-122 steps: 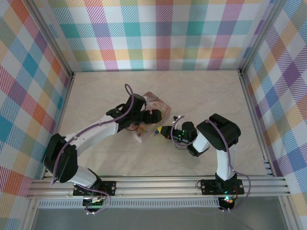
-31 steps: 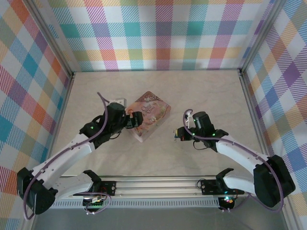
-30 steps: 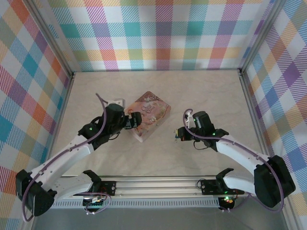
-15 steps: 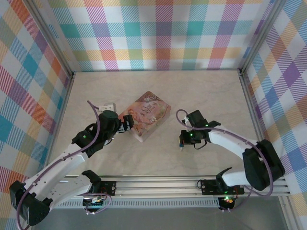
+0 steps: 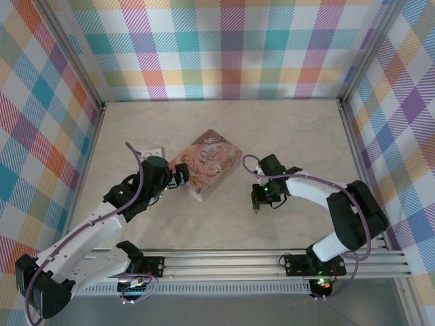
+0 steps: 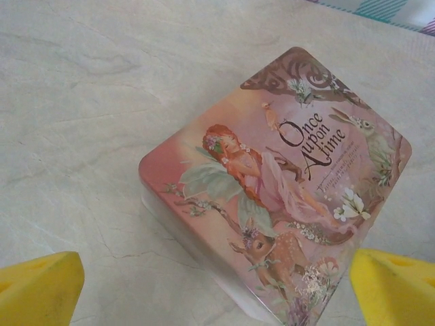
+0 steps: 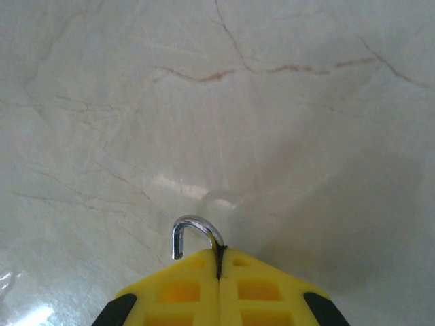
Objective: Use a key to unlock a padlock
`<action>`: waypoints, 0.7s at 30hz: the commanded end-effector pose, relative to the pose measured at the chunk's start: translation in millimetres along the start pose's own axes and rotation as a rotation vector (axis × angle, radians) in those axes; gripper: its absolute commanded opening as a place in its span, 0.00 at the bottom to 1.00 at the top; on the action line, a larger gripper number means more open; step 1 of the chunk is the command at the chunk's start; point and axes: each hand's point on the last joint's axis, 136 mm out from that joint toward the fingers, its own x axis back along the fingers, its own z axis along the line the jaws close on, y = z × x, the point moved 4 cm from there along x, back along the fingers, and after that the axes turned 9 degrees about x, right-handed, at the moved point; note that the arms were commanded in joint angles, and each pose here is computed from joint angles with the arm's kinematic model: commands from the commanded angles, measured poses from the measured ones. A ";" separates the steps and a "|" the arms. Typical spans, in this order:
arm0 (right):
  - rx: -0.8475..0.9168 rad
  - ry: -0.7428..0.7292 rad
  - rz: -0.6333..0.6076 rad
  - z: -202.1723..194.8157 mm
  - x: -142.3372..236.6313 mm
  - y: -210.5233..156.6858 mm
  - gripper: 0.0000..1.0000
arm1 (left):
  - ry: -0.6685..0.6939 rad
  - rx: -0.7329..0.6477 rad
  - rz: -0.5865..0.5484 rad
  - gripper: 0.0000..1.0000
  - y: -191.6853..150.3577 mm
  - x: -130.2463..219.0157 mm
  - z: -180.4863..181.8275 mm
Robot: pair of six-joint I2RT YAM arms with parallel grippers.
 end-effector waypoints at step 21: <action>0.040 -0.031 0.007 -4.1 -4.6 5.2 0.03 | 0.039 -0.007 0.006 1.00 -2.9 3.8 11.1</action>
